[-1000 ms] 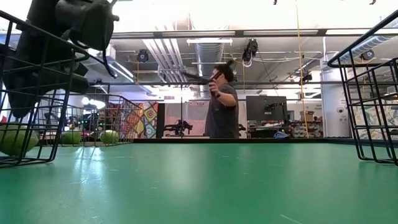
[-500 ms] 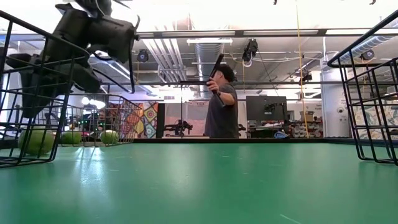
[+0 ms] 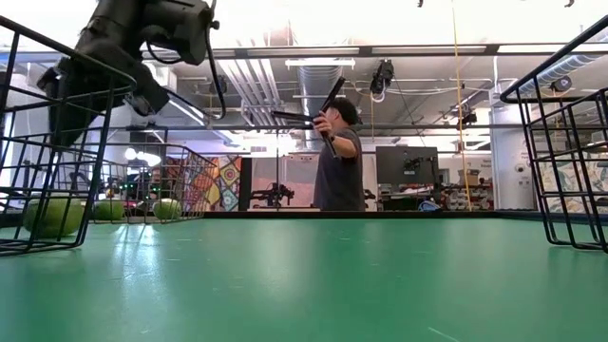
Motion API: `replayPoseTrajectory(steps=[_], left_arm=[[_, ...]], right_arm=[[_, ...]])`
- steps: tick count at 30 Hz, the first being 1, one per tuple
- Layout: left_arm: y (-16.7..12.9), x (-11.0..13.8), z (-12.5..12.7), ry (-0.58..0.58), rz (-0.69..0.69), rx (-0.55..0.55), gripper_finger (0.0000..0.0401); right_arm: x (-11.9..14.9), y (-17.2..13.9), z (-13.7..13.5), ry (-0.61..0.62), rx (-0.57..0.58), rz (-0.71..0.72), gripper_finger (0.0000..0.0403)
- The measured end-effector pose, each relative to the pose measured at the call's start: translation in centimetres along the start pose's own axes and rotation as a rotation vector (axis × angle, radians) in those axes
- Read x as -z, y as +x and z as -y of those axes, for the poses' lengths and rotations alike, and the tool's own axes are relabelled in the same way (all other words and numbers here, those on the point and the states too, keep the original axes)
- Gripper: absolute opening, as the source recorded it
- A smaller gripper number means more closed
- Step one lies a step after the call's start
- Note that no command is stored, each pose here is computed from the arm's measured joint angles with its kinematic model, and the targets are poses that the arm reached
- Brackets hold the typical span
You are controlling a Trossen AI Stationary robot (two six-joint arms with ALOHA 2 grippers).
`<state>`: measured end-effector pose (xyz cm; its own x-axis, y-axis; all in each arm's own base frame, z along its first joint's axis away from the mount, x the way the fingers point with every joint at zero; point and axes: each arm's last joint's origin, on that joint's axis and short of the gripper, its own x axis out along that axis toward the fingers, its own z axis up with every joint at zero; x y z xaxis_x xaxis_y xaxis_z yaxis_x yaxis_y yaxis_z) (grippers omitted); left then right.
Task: Sort produce into baskets
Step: Put the lime into the top left wire basket
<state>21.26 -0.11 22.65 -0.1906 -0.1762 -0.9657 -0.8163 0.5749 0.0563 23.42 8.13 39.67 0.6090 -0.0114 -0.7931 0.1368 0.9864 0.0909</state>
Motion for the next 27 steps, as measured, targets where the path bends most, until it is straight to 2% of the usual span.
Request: replayPoseTrajectory(steps=[5, 9, 14, 18, 22, 27], left_arm=[[0.6, -0.3, 0.7, 0.017, -0.084, 0.042, 0.0146], [1.4, -1.3, 1.9, -0.004, -0.093, 0.097, 0.0224], [2.8, -2.5, 2.4, -0.063, -0.123, 0.053, 0.0301], [3.9, -3.7, 2.3, -0.090, -0.163, 0.065, 0.0317], [4.6, -4.8, 2.0, -0.134, -0.213, 0.078, 0.0310], [5.1, -4.6, 2.4, -0.166, -0.287, 0.099, 0.0297]], right_arm=[[0.0, 0.0, 0.0, -0.004, 0.000, 0.000, 0.0368], [0.0, 0.0, 0.0, -0.013, -0.001, -0.001, 0.0368], [0.1, 0.0, -0.1, -0.060, -0.035, -0.025, 0.0368], [0.4, 0.0, 0.0, -0.104, -0.036, -0.053, 0.0368], [0.8, -0.1, 0.2, -0.139, -0.019, -0.093, 0.0368], [1.7, -0.5, 0.5, -0.170, 0.007, -0.170, 0.0368]])
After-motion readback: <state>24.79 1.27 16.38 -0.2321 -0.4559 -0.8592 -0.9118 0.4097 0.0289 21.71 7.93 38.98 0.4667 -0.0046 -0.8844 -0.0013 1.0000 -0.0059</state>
